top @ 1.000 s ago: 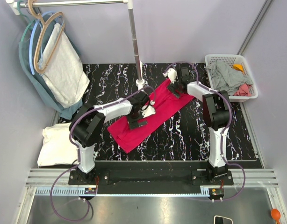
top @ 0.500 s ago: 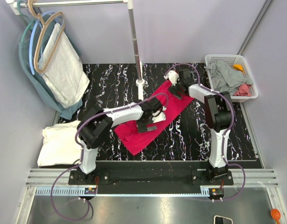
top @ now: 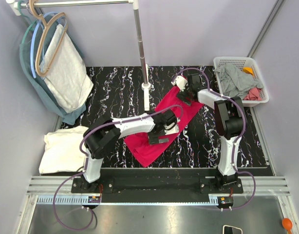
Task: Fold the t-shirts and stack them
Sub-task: Fold the tshirt
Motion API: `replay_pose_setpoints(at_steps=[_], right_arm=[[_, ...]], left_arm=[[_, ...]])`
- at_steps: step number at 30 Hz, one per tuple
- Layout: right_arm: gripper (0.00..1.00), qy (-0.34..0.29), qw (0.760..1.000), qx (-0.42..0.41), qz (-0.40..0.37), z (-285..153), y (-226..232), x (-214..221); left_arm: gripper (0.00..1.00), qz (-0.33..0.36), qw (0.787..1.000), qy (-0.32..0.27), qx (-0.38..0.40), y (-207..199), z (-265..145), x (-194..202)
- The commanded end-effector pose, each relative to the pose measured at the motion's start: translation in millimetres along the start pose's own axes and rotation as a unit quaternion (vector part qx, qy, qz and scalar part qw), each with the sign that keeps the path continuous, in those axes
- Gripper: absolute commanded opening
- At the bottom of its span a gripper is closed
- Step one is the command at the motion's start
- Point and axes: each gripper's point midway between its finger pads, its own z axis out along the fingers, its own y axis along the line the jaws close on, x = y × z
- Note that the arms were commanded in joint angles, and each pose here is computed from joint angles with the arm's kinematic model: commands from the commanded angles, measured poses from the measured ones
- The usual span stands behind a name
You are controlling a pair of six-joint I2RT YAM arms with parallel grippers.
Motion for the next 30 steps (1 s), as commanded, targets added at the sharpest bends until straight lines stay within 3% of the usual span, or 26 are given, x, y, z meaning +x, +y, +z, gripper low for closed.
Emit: replay_pose_setpoints(at_steps=[1, 16, 30], right_arm=[[1.00, 0.054, 0.998, -0.028, -0.015, 13.1, 14.9, 27.8], [1.00, 0.009, 1.000, -0.014, 0.023, 45.5, -4.8, -10.7], [1.00, -0.052, 0.996, -0.063, 0.030, 44.1, 7.4, -39.4]], left_arm=[[0.99, -0.010, 1.000, 0.007, 0.017, -21.7, 4.4, 2.7], [0.99, -0.032, 0.999, 0.008, 0.043, -37.4, 1.0, -4.6], [0.99, -0.081, 0.997, 0.005, -0.003, -11.7, 3.6, -39.5]])
